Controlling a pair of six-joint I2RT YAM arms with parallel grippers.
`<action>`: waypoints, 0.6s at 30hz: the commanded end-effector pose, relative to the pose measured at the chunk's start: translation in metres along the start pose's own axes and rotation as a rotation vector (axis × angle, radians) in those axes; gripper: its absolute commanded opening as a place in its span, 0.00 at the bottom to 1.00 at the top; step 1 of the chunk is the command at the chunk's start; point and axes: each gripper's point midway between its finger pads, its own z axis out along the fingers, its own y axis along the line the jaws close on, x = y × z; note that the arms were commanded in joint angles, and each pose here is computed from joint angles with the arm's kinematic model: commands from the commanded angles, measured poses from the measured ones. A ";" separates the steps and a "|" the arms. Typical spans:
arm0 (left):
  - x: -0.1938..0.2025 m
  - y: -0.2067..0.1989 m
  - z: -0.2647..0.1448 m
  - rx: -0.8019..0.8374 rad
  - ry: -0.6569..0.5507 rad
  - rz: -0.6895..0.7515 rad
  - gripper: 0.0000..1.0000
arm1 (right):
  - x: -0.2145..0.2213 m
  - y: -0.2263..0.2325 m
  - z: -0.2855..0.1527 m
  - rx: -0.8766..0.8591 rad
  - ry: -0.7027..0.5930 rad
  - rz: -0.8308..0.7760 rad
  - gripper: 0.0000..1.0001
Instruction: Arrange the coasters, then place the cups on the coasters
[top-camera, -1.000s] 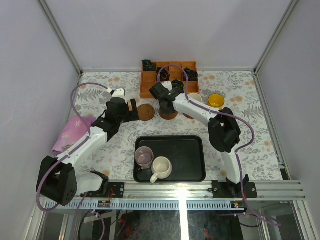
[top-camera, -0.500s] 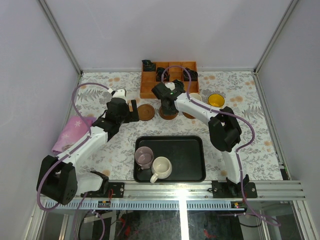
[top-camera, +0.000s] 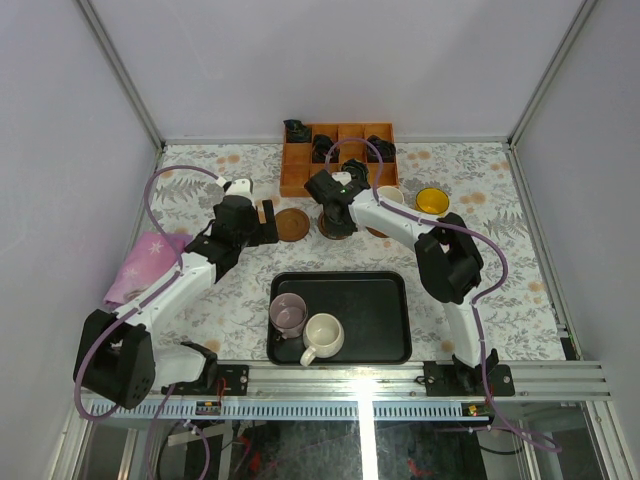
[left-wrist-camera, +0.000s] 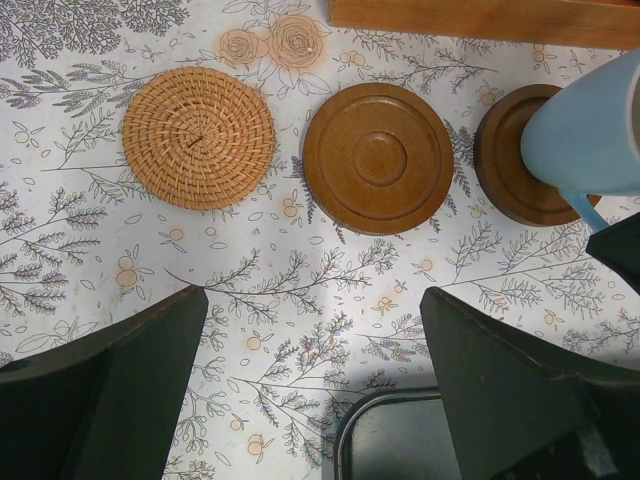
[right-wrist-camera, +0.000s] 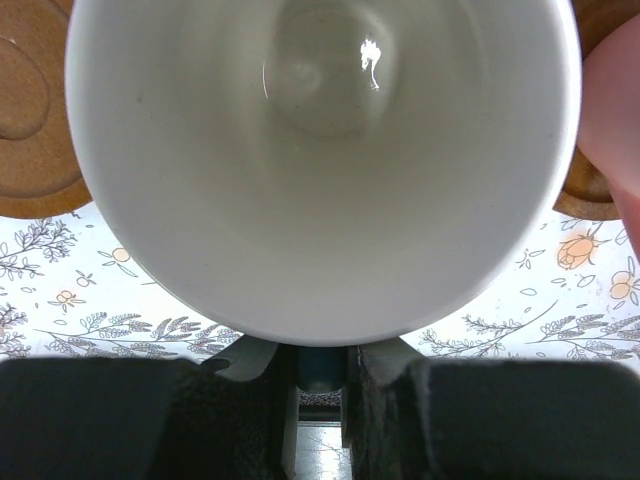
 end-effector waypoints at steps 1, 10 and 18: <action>-0.011 -0.001 0.002 0.003 -0.032 0.010 0.88 | -0.022 0.005 -0.019 -0.046 -0.079 0.066 0.00; -0.010 0.000 0.002 -0.001 -0.033 0.009 0.88 | -0.022 0.005 -0.020 -0.054 -0.080 0.069 0.00; -0.009 0.001 0.003 -0.004 -0.032 0.007 0.88 | -0.028 0.004 -0.029 -0.055 -0.100 0.071 0.00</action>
